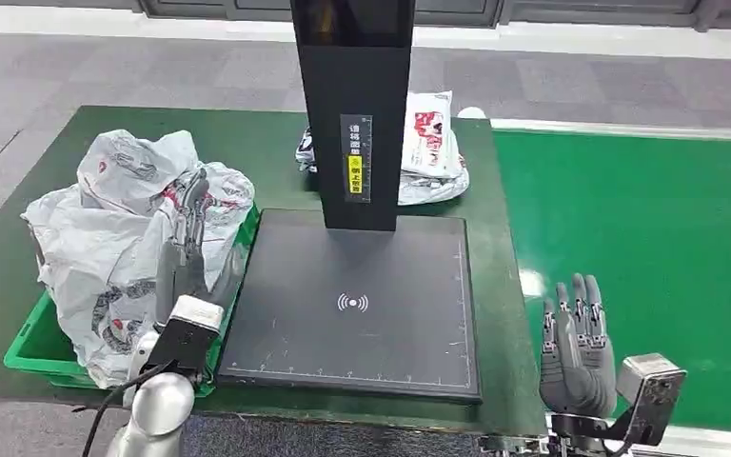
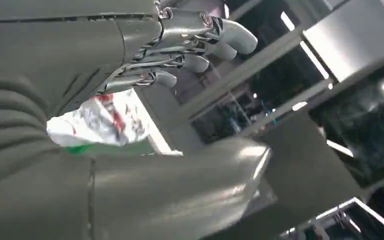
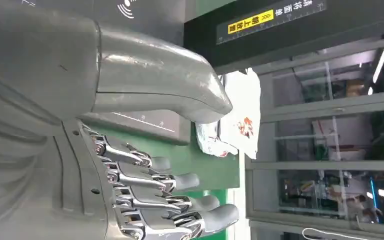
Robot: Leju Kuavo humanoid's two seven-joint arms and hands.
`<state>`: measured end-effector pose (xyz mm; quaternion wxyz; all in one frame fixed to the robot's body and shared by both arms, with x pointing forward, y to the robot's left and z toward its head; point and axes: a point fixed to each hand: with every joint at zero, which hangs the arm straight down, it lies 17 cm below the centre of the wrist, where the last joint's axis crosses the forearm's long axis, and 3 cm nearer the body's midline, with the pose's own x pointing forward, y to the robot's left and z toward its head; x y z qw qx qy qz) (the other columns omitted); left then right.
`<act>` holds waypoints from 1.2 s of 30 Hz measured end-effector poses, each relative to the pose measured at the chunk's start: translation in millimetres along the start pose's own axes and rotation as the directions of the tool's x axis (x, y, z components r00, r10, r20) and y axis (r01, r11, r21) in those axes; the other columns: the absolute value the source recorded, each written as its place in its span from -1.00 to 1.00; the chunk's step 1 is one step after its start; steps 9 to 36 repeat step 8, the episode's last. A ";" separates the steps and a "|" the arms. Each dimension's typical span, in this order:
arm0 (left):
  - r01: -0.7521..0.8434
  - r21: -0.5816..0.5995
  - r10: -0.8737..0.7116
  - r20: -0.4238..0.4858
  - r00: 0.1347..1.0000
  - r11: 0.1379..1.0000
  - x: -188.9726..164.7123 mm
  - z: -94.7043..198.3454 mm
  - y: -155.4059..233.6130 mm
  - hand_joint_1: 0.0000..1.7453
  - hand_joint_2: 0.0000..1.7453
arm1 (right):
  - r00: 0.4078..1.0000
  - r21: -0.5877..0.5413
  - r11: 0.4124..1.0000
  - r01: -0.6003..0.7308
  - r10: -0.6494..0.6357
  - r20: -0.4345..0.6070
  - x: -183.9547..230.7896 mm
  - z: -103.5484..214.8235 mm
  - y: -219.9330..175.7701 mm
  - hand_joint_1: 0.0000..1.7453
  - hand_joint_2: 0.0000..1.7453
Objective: Moved the parcel from conveyor to table for the left to box.
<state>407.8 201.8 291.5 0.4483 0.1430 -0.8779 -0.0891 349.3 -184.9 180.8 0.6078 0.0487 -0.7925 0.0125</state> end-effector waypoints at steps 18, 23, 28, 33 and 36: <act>-0.017 -0.028 0.017 -0.006 1.000 0.999 -0.3 3.8 -12.3 -1.00 1.00 | 1.000 0.001 1.000 -0.003 0.003 -0.001 -0.5 0.5 -0.4 -1.00 1.00; -0.017 -0.028 0.017 -0.006 1.000 0.999 -0.3 3.8 -12.3 -1.00 1.00 | 1.000 0.001 1.000 -0.003 0.003 -0.001 -0.5 0.5 -0.4 -1.00 1.00; -0.017 -0.028 0.017 -0.006 1.000 0.999 -0.3 3.8 -12.3 -1.00 1.00 | 1.000 0.001 1.000 -0.003 0.003 -0.001 -0.5 0.5 -0.4 -1.00 1.00; -0.017 -0.028 0.017 -0.006 1.000 0.999 -0.3 3.8 -12.3 -1.00 1.00 | 1.000 0.001 1.000 -0.003 0.003 -0.001 -0.5 0.5 -0.4 -1.00 1.00; -0.017 -0.028 0.017 -0.006 1.000 0.999 -0.3 3.8 -12.3 -1.00 1.00 | 1.000 0.001 1.000 -0.003 0.003 -0.001 -0.5 0.5 -0.4 -1.00 1.00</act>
